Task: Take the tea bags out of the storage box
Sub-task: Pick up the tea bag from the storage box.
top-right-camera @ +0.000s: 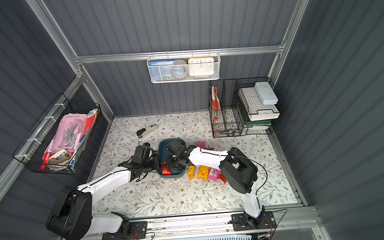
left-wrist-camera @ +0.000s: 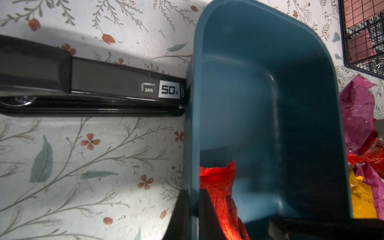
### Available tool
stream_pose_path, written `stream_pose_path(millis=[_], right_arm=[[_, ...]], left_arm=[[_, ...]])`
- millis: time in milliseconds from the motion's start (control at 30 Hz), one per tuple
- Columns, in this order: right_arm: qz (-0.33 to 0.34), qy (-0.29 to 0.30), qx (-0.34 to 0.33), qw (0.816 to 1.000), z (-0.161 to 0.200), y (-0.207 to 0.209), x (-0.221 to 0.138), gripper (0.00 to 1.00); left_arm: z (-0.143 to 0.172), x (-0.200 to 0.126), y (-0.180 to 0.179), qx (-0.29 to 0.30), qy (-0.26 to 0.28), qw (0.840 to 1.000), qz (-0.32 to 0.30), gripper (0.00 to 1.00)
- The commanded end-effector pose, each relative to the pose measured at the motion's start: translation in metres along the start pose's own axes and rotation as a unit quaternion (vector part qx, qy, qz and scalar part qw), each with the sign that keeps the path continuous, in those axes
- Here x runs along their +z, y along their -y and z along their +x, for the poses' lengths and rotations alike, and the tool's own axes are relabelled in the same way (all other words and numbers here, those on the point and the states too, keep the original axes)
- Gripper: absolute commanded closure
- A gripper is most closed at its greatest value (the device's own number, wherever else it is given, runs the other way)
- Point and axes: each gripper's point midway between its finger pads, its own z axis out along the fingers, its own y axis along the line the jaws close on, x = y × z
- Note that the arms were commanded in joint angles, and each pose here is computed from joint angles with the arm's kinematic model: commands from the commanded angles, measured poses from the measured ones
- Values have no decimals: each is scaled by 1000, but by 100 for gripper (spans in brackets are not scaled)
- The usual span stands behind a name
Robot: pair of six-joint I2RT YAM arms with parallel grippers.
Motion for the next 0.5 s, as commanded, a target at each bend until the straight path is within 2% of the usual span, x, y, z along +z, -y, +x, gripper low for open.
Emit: stream_pose_path(millis=[0, 267, 467], right_arm=[[-21, -27, -14, 999, 8, -15, 9, 49], [-22, -44, -24, 999, 15, -15, 24, 47], [7, -47, -21, 999, 17, -1, 33, 47]], left_arm=[[-3, -2, 3, -6, 6, 1000, 4, 100], [-4, -2, 3, -4, 7, 1000, 3, 100], [-5, -4, 4, -6, 10, 1000, 5, 100]])
